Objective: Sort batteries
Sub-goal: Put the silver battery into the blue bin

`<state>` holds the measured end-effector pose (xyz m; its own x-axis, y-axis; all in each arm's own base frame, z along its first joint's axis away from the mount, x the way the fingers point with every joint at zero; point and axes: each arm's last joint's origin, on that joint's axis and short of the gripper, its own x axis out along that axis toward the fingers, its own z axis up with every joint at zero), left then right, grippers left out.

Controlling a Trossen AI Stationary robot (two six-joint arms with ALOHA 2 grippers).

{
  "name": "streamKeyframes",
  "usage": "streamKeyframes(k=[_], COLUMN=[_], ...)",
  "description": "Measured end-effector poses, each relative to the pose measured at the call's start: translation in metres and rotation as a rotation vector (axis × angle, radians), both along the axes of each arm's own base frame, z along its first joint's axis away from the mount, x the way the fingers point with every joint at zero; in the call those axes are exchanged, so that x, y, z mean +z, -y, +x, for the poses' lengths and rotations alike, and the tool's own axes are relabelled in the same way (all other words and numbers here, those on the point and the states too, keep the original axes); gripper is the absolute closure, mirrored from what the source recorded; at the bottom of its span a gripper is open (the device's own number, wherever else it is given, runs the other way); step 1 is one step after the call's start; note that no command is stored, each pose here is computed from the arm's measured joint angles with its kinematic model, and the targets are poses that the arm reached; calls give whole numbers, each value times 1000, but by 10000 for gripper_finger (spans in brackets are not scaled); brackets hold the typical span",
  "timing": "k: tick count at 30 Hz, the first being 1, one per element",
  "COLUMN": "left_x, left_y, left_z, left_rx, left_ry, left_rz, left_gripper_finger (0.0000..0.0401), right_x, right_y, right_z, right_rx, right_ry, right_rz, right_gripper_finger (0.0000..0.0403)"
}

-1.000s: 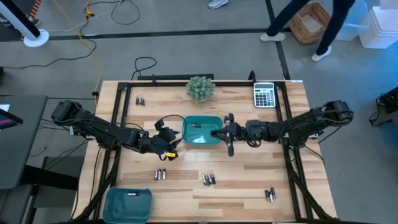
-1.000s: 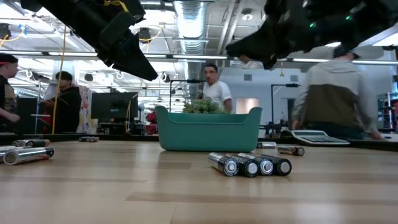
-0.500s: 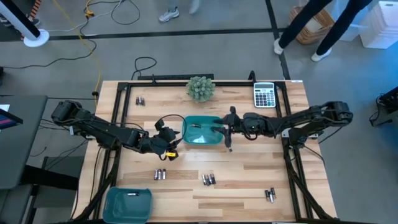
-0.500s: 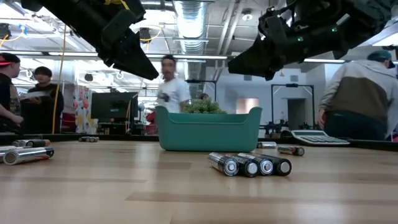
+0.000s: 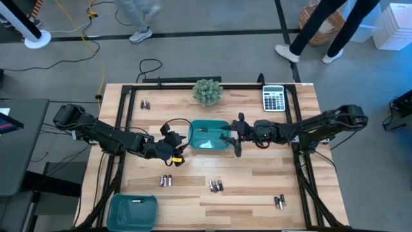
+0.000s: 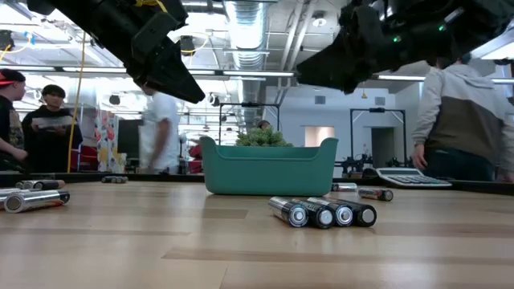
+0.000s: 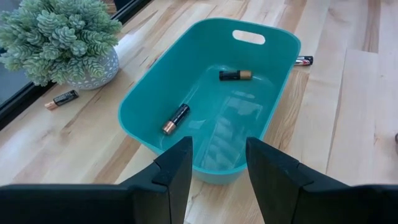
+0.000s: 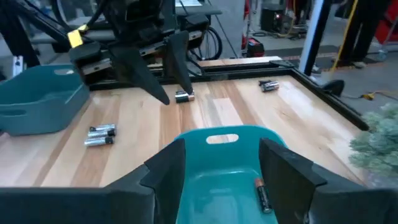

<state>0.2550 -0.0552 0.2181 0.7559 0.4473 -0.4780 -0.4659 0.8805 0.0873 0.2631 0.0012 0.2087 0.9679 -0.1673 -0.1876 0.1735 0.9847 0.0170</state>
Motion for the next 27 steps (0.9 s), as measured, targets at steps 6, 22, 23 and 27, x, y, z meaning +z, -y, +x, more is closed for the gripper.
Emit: streamKeyframes(k=[6,22,23,27], left_x=[0,0,0,0], left_y=[0,0,0,0], left_z=[0,0,0,0], left_rx=[-1,-5,-5,-5], left_ry=[-1,-5,-5,-5], left_rz=[1,8,8,8], left_gripper_finger=[258,258,258,258], right_x=[7,-30,-34,-53], right_y=[-22,-86,-87,-89], right_z=[-21,-58,-57,-52], right_rx=[-74,-109,-125,-204], right_ry=[-108,-394,-407,-455], right_rz=[-38,97,107,149], right_gripper_finger=[190,191,191,191])
